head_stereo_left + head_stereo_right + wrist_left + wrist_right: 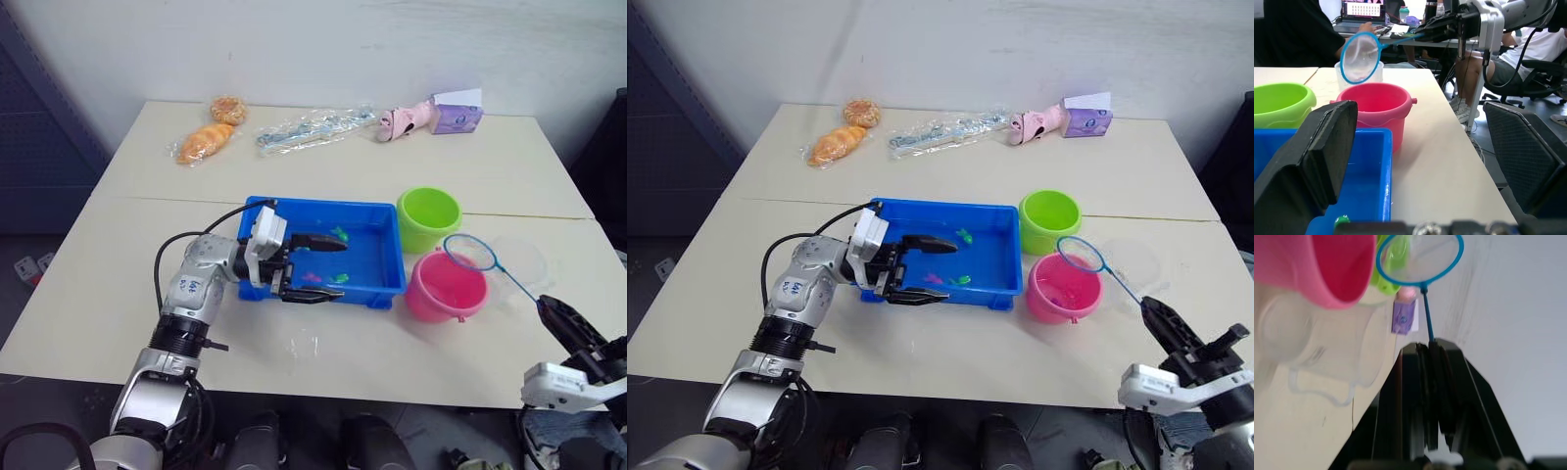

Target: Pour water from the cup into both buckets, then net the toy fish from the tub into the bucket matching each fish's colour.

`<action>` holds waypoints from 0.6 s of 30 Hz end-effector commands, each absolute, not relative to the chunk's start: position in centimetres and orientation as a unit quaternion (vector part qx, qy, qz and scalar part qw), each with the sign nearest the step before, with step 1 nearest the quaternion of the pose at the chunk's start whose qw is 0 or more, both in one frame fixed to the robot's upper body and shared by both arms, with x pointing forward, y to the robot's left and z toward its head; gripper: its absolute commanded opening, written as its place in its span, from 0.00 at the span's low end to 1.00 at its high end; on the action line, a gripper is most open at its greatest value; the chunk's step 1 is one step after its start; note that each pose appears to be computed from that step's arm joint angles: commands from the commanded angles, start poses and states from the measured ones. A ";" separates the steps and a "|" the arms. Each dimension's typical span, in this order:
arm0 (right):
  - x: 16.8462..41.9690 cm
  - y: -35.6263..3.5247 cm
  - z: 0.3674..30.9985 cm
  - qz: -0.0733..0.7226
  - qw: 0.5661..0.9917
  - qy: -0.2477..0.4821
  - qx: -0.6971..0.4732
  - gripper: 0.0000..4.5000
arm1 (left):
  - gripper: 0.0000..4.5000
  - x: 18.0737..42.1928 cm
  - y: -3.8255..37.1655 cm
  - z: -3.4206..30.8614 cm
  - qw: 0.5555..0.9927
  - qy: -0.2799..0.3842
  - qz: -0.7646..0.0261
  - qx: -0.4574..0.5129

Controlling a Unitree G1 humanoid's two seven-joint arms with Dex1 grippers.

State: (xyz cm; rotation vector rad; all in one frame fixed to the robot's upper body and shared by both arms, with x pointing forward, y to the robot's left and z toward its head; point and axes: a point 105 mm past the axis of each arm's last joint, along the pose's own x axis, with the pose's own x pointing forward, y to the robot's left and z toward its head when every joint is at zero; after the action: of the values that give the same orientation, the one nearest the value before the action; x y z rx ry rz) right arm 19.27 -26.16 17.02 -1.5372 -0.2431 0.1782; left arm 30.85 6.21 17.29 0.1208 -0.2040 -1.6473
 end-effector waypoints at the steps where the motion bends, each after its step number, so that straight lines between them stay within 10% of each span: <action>1: 19.6 -22.8 19.4 0.140 0.800 -0.153 -0.563 0.00 | 0.98 31.9 8.5 18.1 0.706 -0.108 -0.696 0.067; 6: 22.0 -19.2 21.3 0.231 0.896 -0.127 -0.358 0.00 | 0.98 33.1 12.8 18.7 0.755 -0.112 -0.641 0.081; 18: 28.5 -14.6 18.1 0.368 0.862 0.049 -0.347 0.00 | 0.98 32.6 20.8 17.6 0.828 -0.062 -0.542 0.127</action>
State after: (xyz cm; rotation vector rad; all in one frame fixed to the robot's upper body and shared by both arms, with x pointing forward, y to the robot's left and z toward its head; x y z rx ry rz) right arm 28.34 -14.41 18.72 -0.6684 0.0512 0.7547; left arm 32.84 20.25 16.54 0.2232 -0.0991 -1.1664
